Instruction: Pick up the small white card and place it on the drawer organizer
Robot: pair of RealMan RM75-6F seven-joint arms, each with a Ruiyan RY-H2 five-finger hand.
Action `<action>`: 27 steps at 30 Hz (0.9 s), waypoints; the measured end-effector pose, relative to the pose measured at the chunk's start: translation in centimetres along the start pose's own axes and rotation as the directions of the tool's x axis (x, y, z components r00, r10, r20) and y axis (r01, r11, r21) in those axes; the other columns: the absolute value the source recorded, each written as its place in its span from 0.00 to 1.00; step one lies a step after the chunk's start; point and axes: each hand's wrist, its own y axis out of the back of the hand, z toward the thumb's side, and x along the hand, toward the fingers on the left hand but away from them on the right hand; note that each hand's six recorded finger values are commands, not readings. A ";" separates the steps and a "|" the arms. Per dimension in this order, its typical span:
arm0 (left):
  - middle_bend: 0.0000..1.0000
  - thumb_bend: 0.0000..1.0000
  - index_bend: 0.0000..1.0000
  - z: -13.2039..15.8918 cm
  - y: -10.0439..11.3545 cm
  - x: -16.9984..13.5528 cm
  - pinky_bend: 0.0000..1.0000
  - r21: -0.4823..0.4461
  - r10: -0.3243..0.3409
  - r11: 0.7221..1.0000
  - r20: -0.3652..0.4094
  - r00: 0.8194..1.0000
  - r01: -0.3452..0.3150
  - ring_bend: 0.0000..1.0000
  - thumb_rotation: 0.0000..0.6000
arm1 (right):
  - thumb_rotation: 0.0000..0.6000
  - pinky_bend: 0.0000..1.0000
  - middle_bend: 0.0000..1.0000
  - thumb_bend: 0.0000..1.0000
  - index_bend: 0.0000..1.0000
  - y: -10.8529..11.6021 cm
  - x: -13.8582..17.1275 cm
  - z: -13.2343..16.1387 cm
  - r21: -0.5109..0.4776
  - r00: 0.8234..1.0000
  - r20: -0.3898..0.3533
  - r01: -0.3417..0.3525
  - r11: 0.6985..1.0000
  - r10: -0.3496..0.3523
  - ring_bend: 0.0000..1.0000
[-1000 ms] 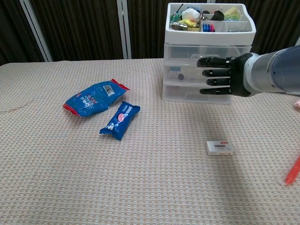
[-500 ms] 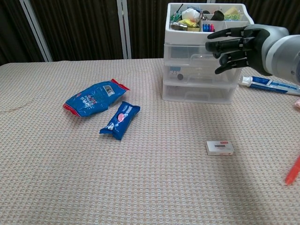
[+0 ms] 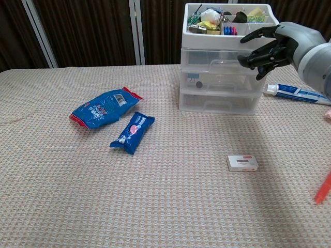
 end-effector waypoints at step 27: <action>0.00 0.26 0.11 0.0 0.0 0.0 0.00 -0.002 -0.003 1.000 -0.001 1.000 0.003 0.00 1.00 | 1.00 0.51 0.72 0.35 0.47 0.2 -1.4 -0.9 0.249 0.993 -0.067 0.108 0.962 -0.094 0.71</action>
